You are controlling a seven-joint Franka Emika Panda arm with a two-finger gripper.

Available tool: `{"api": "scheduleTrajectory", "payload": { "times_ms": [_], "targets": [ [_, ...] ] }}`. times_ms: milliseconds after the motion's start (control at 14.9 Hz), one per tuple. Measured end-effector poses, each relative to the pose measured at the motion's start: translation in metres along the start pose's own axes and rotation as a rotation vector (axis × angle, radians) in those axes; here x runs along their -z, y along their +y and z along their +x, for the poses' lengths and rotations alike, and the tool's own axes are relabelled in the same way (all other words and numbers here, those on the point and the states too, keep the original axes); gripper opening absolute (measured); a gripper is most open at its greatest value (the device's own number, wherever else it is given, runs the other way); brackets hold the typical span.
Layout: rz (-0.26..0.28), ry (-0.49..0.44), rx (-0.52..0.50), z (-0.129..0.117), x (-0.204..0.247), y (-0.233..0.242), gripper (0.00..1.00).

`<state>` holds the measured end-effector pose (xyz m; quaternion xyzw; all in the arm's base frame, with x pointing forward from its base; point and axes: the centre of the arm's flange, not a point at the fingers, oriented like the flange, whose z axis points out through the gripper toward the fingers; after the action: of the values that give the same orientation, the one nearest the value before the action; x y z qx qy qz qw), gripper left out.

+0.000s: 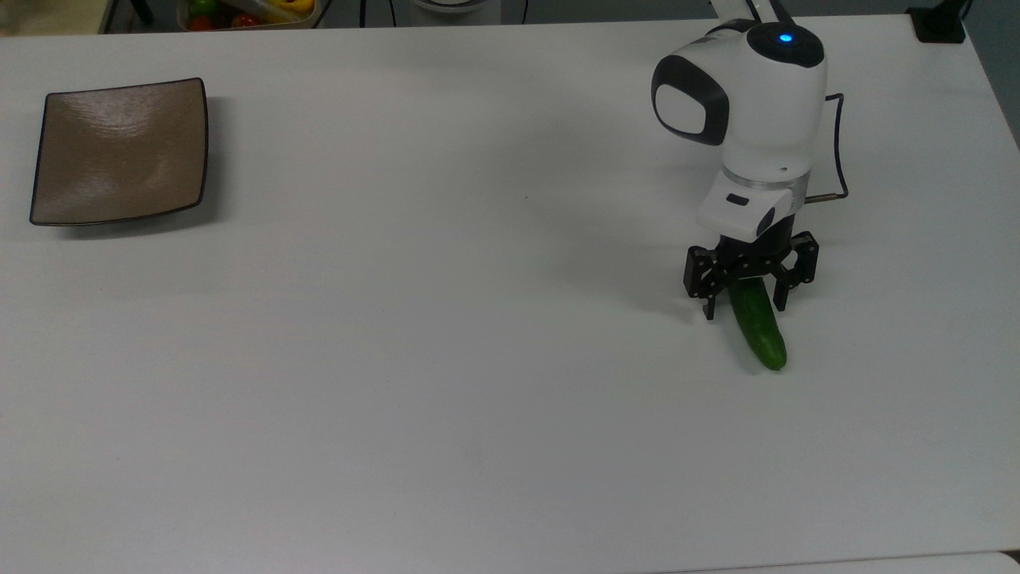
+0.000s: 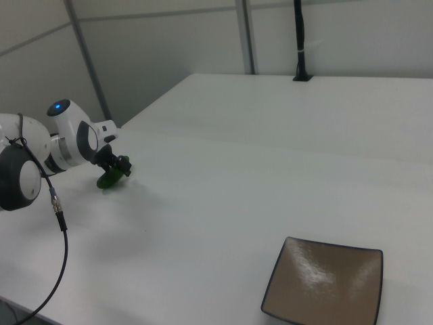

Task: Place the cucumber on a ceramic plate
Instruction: 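Lift the cucumber and carry it toward the brown square plate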

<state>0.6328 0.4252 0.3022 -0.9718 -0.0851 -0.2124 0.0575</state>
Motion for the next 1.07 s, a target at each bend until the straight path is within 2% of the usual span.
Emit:
{"api": "scheduleTrajectory", "payload": {
  "times_ms": [134, 335, 872, 1073],
  "targets": [
    [0.003, -0.002, 0.008, -0.003, -0.001, -0.006, 0.77],
    [0.006, -0.004, 0.015, -0.006, -0.001, -0.012, 0.43],
    [0.007, -0.002, 0.015, -0.006, 0.0, -0.012, 0.43],
    [0.011, 0.017, 0.008, 0.003, 0.014, -0.011, 0.43]
  ]
}}
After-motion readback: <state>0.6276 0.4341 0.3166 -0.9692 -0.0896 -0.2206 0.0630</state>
